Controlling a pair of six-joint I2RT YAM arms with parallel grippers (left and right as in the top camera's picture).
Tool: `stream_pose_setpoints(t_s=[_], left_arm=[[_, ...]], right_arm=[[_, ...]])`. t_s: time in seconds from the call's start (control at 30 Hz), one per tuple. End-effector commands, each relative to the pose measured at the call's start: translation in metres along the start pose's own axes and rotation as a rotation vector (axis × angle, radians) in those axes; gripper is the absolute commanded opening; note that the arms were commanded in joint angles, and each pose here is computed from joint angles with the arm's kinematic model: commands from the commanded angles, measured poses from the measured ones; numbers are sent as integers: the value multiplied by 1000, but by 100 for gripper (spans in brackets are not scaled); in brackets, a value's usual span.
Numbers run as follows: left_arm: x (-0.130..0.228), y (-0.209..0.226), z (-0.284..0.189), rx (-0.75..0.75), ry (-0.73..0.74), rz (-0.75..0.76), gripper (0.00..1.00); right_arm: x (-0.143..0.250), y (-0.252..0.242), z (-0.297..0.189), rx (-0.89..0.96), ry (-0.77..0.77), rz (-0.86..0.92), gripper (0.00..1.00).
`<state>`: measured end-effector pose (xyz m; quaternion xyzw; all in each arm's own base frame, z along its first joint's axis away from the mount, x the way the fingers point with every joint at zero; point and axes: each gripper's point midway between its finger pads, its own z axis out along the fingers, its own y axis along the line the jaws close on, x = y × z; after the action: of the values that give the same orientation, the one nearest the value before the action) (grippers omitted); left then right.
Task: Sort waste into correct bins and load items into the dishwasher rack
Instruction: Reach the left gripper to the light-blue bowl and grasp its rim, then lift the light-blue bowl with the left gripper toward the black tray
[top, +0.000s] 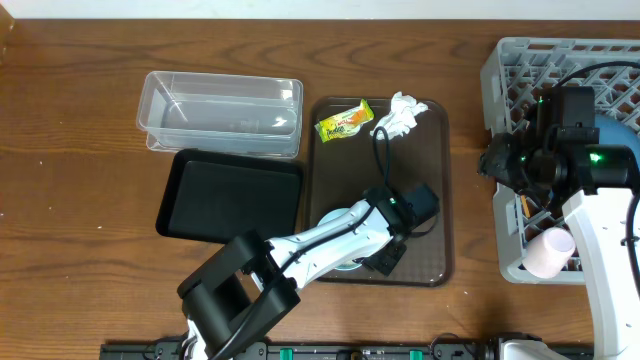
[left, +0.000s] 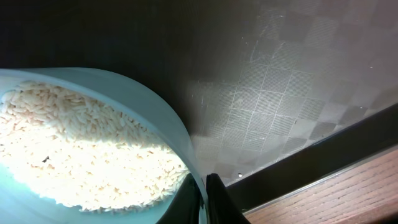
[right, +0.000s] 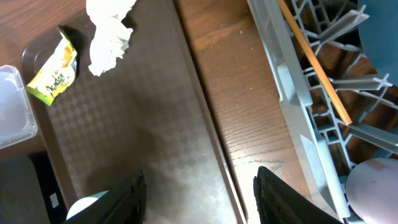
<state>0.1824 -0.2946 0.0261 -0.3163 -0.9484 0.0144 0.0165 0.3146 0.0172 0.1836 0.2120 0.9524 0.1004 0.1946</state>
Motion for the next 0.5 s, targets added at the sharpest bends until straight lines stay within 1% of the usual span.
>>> stream_pose_setpoints(t_s=[0.0, 0.2, 0.3, 0.37, 0.47], left_arm=[[1, 1, 1, -4, 4, 9, 6], [4, 2, -9, -1, -2, 30, 6], [4, 2, -27, 11, -24, 45, 6], [0, 0, -45, 58, -57, 31, 6], [-9, -2, -83, 213, -142, -14, 6]], right_arm=[[2, -3, 3, 12, 12, 2, 55], [1, -5, 3, 26, 7, 2, 55], [0, -7, 3, 36, 3, 3, 55], [0, -8, 3, 41, -1, 3, 55], [0, -8, 3, 42, 0, 2, 55]])
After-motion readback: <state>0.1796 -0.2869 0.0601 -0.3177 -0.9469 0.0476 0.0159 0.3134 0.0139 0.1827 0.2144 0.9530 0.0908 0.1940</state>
